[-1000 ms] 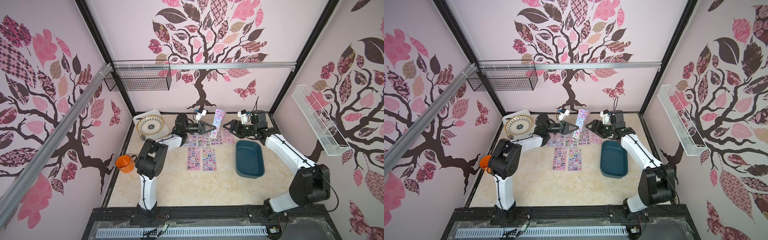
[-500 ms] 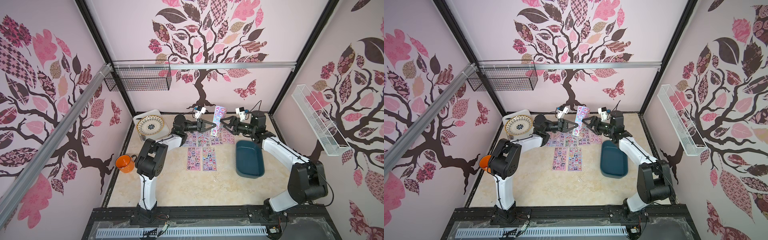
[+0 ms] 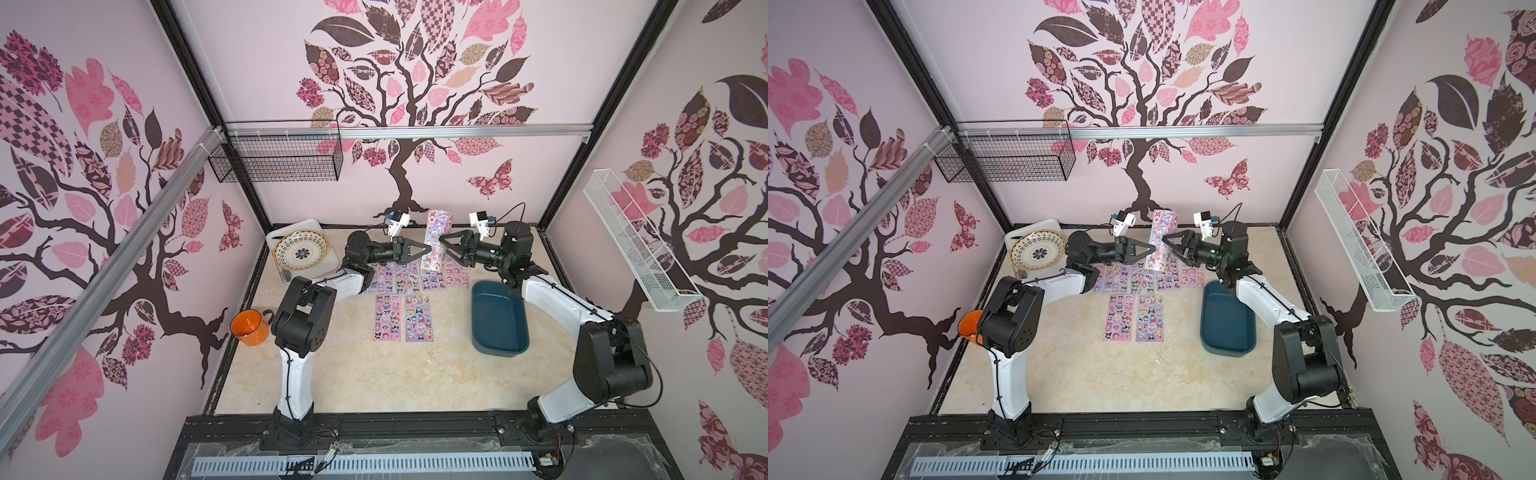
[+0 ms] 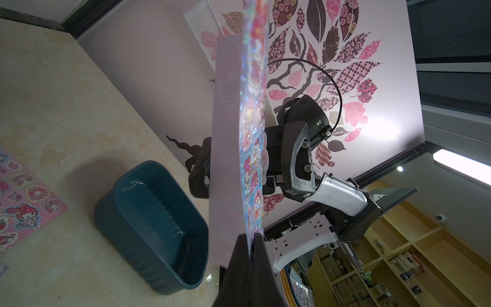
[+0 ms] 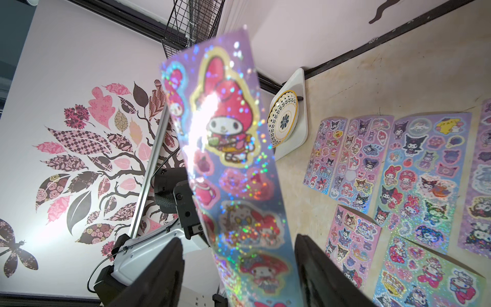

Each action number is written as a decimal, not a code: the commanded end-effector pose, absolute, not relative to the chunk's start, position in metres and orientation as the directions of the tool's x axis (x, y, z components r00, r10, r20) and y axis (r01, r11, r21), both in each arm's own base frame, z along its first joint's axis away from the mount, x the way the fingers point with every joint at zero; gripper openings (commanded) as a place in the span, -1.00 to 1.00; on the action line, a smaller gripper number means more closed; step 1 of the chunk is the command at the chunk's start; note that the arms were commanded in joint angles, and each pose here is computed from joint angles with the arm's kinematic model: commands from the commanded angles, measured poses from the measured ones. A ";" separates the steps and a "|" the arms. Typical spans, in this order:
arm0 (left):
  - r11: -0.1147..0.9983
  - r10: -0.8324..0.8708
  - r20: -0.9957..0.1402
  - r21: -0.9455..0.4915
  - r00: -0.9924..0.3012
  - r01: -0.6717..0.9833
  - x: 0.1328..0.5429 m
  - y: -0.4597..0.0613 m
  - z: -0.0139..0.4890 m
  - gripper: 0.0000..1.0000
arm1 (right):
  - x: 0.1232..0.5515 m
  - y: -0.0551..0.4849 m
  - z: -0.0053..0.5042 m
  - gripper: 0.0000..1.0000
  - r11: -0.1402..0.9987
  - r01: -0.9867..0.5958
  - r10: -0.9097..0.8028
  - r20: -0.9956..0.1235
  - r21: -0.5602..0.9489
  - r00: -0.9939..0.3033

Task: Take the stickers out of the storage box
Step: Pick up the sticker from the storage box.

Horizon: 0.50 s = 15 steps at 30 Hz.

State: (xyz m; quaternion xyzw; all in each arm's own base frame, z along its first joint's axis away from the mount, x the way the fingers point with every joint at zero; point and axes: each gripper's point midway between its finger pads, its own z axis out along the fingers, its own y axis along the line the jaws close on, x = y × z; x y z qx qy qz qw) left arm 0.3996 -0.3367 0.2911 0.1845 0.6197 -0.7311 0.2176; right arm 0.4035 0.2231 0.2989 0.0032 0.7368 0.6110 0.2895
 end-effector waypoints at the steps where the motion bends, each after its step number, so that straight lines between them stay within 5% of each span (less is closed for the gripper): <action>1: -0.116 -0.108 -0.534 -0.831 -0.839 0.544 0.406 -0.334 0.281 -1.00 | 0.395 0.224 0.321 0.28 0.248 -0.401 0.348 -0.467 0.882 -0.813; 15: 0.001 -0.085 -0.554 -0.831 -0.828 0.556 0.409 -0.333 0.263 -1.00 | 0.391 0.220 0.325 0.14 0.287 -0.402 0.353 -0.487 0.869 -0.799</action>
